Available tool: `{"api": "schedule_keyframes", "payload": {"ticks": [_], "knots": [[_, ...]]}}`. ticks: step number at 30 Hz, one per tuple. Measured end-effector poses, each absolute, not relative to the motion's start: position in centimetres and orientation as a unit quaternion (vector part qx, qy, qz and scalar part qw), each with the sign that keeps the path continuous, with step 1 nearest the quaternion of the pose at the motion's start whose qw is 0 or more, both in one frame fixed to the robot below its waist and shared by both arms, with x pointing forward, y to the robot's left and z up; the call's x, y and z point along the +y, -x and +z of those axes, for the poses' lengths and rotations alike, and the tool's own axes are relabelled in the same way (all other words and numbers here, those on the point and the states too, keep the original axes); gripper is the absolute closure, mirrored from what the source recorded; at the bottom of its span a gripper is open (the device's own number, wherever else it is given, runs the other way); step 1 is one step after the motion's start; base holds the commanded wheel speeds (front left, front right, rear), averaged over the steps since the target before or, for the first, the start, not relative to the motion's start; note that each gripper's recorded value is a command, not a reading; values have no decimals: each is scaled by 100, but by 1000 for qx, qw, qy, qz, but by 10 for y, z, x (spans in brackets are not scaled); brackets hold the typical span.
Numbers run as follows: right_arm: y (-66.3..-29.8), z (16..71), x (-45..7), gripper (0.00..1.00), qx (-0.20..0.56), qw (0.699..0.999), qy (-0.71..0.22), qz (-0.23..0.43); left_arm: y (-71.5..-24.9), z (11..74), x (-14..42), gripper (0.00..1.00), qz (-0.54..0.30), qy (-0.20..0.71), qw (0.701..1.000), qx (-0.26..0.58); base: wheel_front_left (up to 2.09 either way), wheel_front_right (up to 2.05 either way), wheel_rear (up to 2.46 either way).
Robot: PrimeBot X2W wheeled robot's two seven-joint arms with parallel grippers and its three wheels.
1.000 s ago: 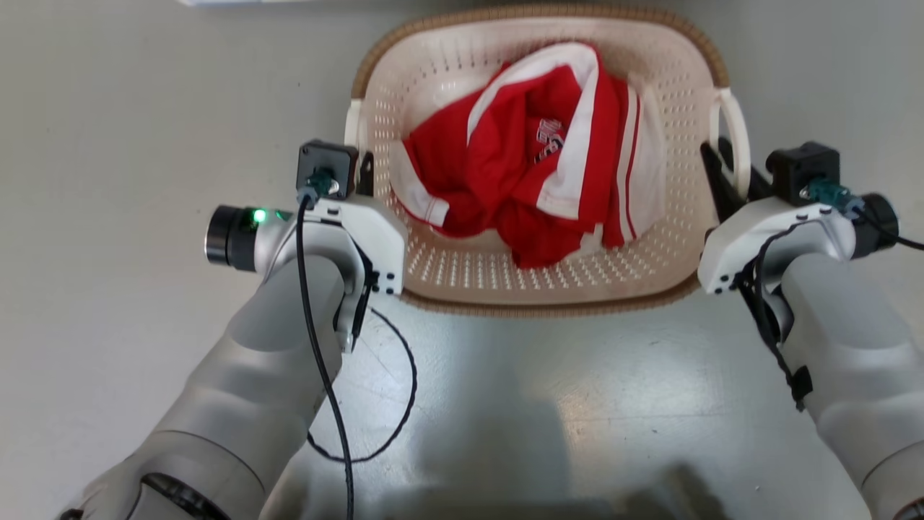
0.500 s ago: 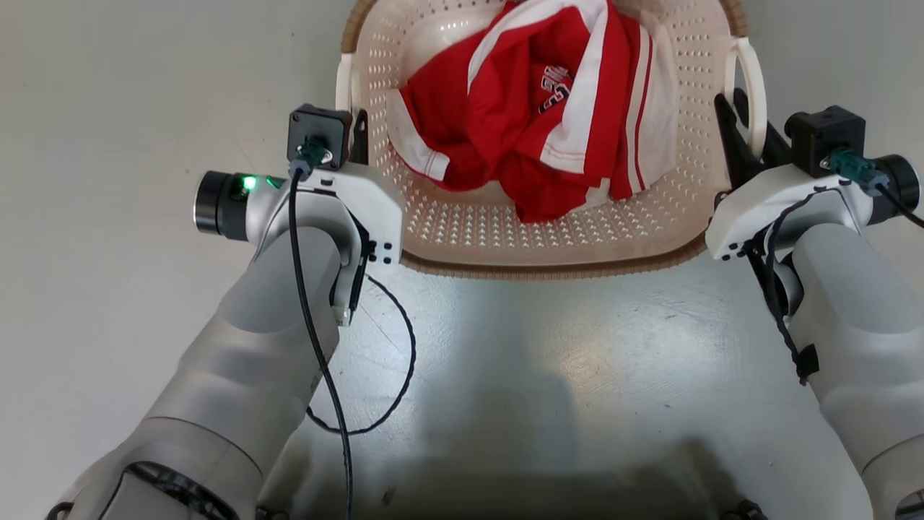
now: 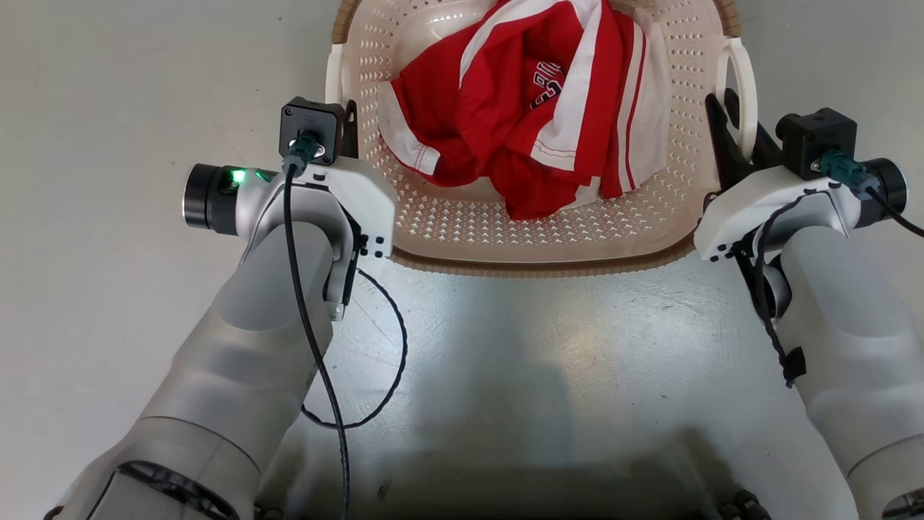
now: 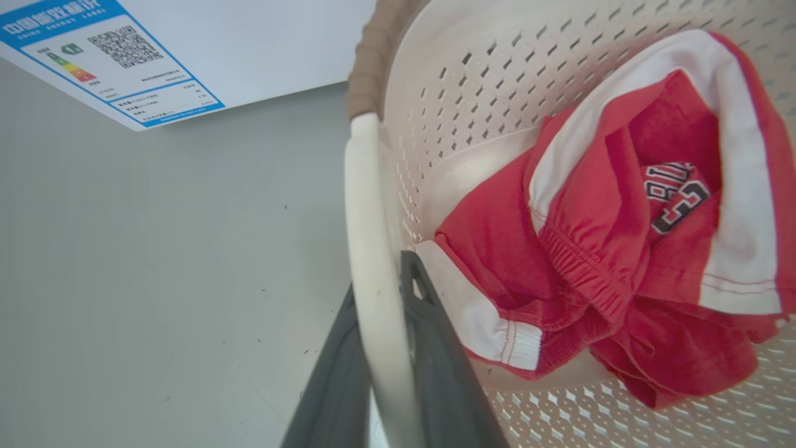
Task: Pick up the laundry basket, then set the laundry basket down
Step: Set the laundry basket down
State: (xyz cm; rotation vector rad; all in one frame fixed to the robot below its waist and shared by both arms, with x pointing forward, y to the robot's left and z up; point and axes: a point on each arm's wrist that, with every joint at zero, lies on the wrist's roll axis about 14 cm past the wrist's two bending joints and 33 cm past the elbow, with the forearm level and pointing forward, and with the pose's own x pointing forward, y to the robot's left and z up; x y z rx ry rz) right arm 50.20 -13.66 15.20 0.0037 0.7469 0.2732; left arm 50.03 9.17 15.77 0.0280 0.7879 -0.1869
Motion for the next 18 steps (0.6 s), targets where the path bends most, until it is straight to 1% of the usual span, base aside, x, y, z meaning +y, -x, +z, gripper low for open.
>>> {"api": "schedule_keyframes", "payload": {"ticks": [18], "knots": [[-496, 146, -138, 100, 374, 919, -4, 129, -498, 150, 92, 100, -90, -11, 917, 390, 0, 0, 0]]}}
